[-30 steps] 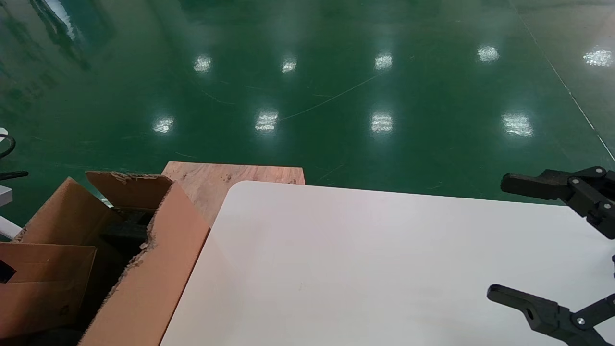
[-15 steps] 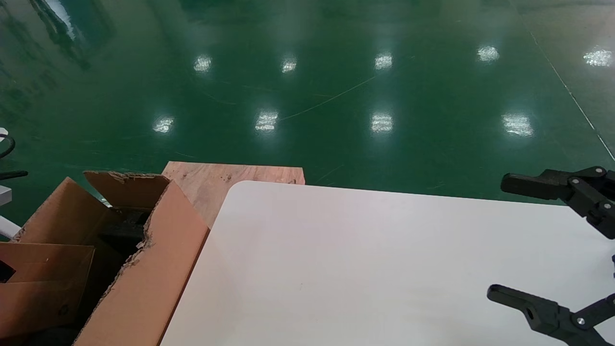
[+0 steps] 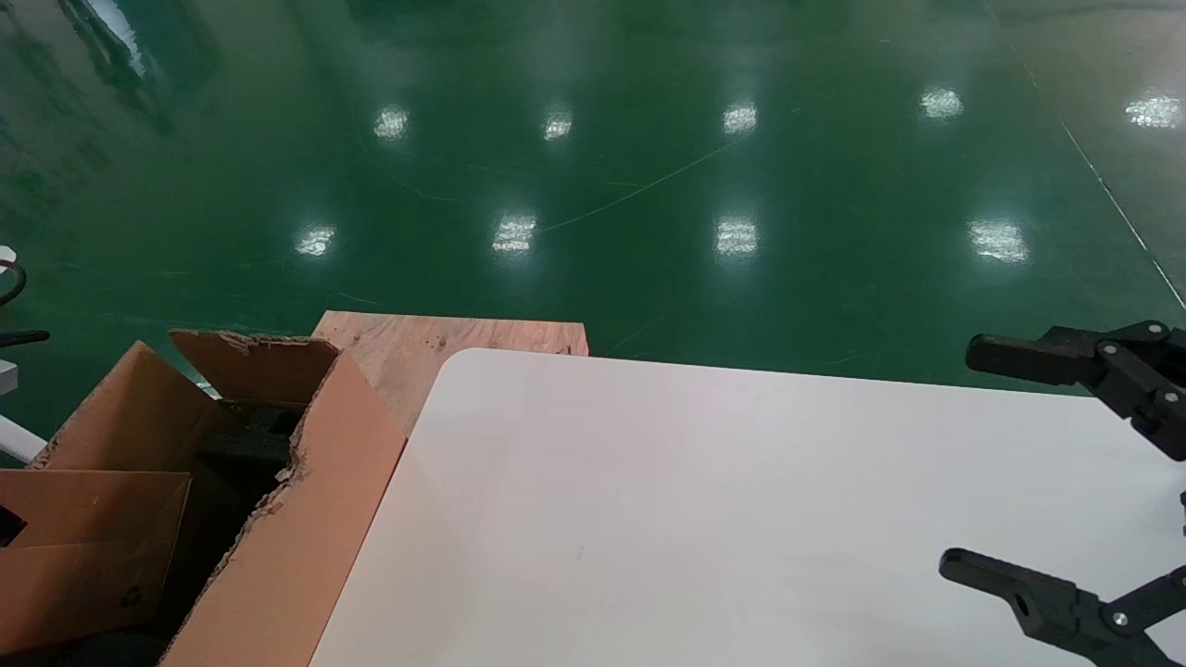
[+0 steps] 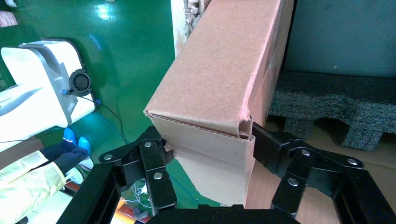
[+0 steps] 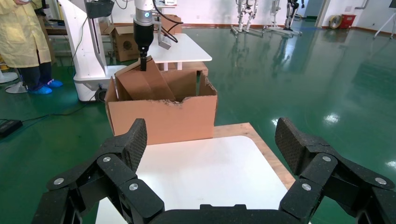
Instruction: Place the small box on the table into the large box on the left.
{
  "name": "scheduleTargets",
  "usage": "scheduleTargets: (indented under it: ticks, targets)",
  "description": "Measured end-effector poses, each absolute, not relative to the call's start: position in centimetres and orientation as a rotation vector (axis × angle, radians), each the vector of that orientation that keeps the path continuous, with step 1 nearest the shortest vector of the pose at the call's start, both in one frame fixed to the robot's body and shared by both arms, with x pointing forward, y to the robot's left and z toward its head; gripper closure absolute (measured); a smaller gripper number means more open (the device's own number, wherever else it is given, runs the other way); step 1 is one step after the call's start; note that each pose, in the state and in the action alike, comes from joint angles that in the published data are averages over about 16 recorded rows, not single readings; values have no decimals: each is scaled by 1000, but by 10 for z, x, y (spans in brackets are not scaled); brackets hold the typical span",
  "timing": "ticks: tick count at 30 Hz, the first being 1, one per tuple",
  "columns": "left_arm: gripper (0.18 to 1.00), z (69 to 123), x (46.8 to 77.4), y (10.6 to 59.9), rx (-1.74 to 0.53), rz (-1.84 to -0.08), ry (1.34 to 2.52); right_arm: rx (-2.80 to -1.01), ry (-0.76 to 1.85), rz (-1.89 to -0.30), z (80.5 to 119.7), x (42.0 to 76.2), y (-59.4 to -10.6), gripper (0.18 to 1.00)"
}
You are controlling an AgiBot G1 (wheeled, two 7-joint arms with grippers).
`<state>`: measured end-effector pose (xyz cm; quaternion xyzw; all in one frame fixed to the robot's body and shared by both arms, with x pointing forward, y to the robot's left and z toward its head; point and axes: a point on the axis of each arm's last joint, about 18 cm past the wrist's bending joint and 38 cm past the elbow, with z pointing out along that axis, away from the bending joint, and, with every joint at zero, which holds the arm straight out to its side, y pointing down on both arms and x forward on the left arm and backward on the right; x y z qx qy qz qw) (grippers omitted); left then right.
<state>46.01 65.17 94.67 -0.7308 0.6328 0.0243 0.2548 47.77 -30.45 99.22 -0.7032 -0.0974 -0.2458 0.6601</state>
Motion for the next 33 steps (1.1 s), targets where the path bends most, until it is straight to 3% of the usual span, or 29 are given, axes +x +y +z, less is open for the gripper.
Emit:
scheduleTargets:
  ticks: [10, 26, 33]
  targets:
    - [624, 947, 460, 652, -1984, 69, 1718, -1591, -220, -556, 992, 478, -304, 178]
    - [293, 949, 463, 649, -1971, 43, 1725, -1591, -220, -556, 992, 478, -304, 178]
    - [221, 960, 479, 634, -1883, -77, 1772, -1591, -220, -556, 992, 478, -304, 178]
